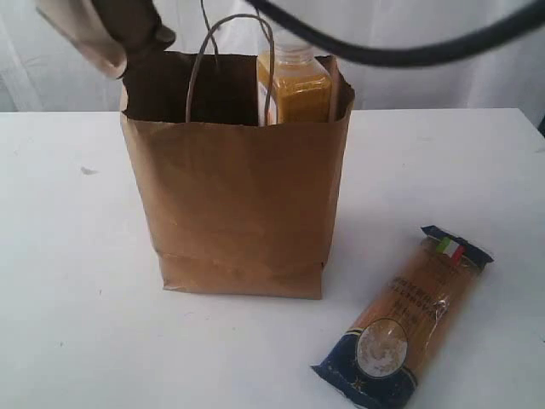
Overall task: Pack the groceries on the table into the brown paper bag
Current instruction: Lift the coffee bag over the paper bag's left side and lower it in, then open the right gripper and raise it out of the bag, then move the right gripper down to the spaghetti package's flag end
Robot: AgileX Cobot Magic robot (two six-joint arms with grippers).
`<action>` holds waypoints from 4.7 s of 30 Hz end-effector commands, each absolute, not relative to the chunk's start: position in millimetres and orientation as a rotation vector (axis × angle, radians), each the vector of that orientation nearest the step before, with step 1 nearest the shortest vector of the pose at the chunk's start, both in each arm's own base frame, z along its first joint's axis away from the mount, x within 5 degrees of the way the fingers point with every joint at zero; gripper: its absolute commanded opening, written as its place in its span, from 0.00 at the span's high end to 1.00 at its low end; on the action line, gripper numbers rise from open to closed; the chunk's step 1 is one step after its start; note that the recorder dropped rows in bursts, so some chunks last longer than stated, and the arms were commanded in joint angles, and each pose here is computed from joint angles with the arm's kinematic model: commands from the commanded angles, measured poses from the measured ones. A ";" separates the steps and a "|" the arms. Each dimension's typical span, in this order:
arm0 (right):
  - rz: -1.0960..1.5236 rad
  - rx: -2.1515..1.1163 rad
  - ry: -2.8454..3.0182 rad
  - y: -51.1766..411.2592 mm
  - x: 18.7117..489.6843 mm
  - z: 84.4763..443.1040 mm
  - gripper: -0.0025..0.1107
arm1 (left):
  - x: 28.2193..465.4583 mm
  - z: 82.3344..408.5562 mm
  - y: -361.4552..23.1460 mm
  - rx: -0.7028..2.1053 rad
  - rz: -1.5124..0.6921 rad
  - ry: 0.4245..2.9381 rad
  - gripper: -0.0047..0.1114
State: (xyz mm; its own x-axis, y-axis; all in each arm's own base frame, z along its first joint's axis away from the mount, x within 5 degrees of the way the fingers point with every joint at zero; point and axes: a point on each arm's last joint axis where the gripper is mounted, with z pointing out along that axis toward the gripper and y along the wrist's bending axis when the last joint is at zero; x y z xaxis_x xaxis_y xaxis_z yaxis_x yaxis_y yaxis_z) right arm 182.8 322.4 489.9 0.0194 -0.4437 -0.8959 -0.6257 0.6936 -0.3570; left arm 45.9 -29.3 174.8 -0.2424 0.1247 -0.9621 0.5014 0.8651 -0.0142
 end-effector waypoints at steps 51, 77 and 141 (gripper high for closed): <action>-0.005 -0.833 1.862 302.1 245.3 454.4 0.98 | 45.8 174.0 -29.2 0.471 -0.378 1.800 0.96; 0.113 -0.490 2.094 348.1 277.8 377.4 0.98 | 45.8 174.0 -29.2 0.471 -0.378 1.800 0.96; 0.303 -0.384 1.943 117.8 110.8 510.9 0.36 | 45.8 174.0 -29.2 0.471 -0.378 1.800 0.96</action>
State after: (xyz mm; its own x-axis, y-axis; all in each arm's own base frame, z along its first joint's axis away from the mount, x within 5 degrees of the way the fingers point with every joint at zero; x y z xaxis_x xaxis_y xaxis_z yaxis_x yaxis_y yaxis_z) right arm 115.4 130.4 525.4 -0.3442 -0.1336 -0.9293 -0.4225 0.9060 0.0263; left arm 45.9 -29.3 174.8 -0.2424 0.1247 -0.9621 0.5014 0.8651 -0.0142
